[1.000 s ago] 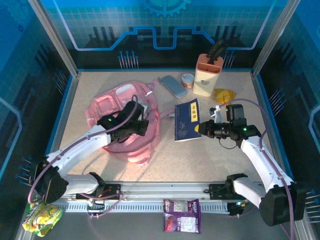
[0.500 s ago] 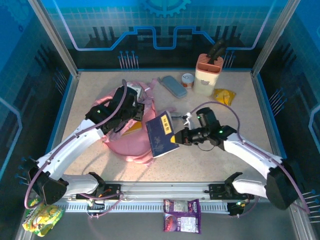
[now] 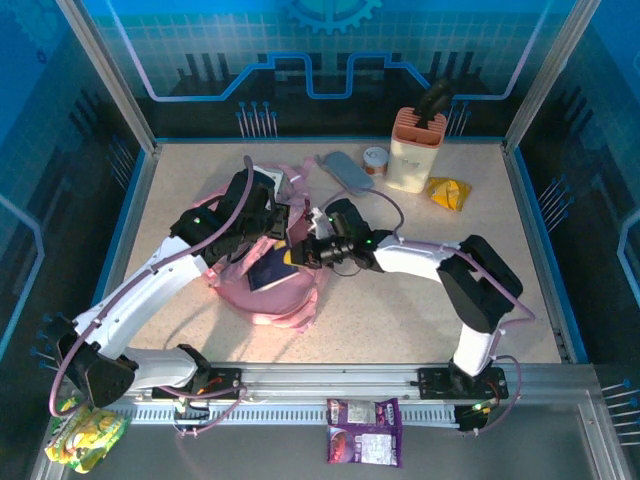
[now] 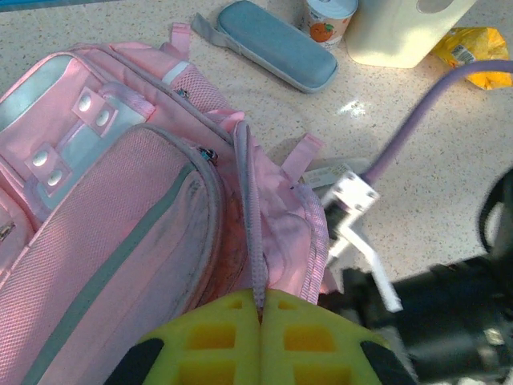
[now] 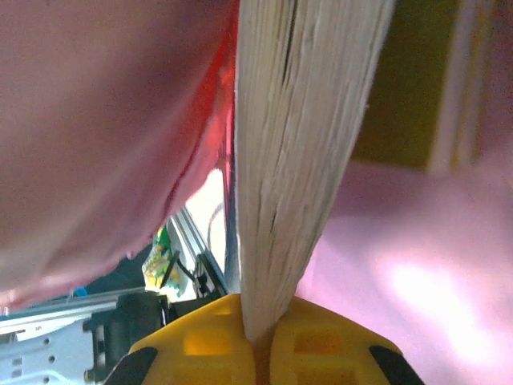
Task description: Pack the student bag
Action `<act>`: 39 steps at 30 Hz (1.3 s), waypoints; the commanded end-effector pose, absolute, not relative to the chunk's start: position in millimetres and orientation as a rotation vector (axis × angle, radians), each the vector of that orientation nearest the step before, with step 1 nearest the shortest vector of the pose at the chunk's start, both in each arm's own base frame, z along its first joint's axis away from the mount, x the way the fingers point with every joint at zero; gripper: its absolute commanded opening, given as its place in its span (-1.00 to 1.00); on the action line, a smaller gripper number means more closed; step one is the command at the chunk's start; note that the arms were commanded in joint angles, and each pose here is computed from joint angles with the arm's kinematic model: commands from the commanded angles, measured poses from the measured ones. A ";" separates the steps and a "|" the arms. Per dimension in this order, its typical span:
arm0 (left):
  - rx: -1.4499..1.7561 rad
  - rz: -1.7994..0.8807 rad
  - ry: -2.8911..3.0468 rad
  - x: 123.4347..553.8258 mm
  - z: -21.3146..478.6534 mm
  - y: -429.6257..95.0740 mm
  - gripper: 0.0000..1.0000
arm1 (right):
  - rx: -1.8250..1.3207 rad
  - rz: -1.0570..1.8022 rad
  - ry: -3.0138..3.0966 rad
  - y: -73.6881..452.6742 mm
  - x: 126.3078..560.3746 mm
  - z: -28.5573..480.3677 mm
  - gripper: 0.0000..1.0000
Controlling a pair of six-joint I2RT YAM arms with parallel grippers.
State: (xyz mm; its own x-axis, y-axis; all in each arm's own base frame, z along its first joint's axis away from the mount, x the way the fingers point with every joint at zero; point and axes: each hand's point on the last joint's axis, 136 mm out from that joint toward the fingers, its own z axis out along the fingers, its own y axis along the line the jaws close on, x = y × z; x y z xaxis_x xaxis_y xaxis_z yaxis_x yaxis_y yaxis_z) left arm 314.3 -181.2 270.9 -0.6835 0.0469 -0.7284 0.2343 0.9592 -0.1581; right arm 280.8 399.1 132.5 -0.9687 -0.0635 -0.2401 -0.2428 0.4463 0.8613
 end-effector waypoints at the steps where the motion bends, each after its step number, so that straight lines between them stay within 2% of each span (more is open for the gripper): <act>1: 0.134 -0.419 2.158 323.6 317.7 -189.4 -1.00 | -0.293 1.521 2.402 420.2 307.8 144.7 -0.89; 4: 0.122 -0.421 2.163 324.9 315.0 -190.1 -1.00 | -0.268 1.444 2.436 423.5 323.4 128.2 -0.63; 8: 0.122 -0.440 2.167 324.6 312.7 -192.8 -1.00 | -0.308 1.389 2.450 421.2 323.0 126.0 -0.10; 11: 0.127 -0.453 2.164 322.9 311.4 -193.9 -1.00 | -0.358 1.292 2.486 405.8 311.2 124.4 0.11; 15: 0.114 -0.485 2.151 321.5 311.9 -195.7 -1.00 | -0.342 1.112 2.552 372.4 293.4 111.9 0.11; 19: 0.111 -0.510 2.148 320.5 308.1 -197.8 -1.00 | -0.367 1.015 2.607 364.2 270.0 97.5 -0.03; 23: 0.113 -0.518 2.153 319.0 305.9 -198.4 -1.00 | -0.348 1.025 2.641 376.0 269.4 79.2 -0.42; 26: 0.100 -0.532 2.158 319.1 302.6 -199.7 -1.00 | -0.357 1.044 2.617 395.2 283.3 77.2 -0.57; 33: 0.080 -0.558 2.164 318.3 301.0 -201.7 -1.00 | -0.376 1.082 2.474 431.2 318.9 93.7 -0.60; 39: 0.071 -0.549 2.191 320.5 291.5 -202.8 -1.00 | -0.433 1.027 2.410 410.6 308.6 100.0 -0.48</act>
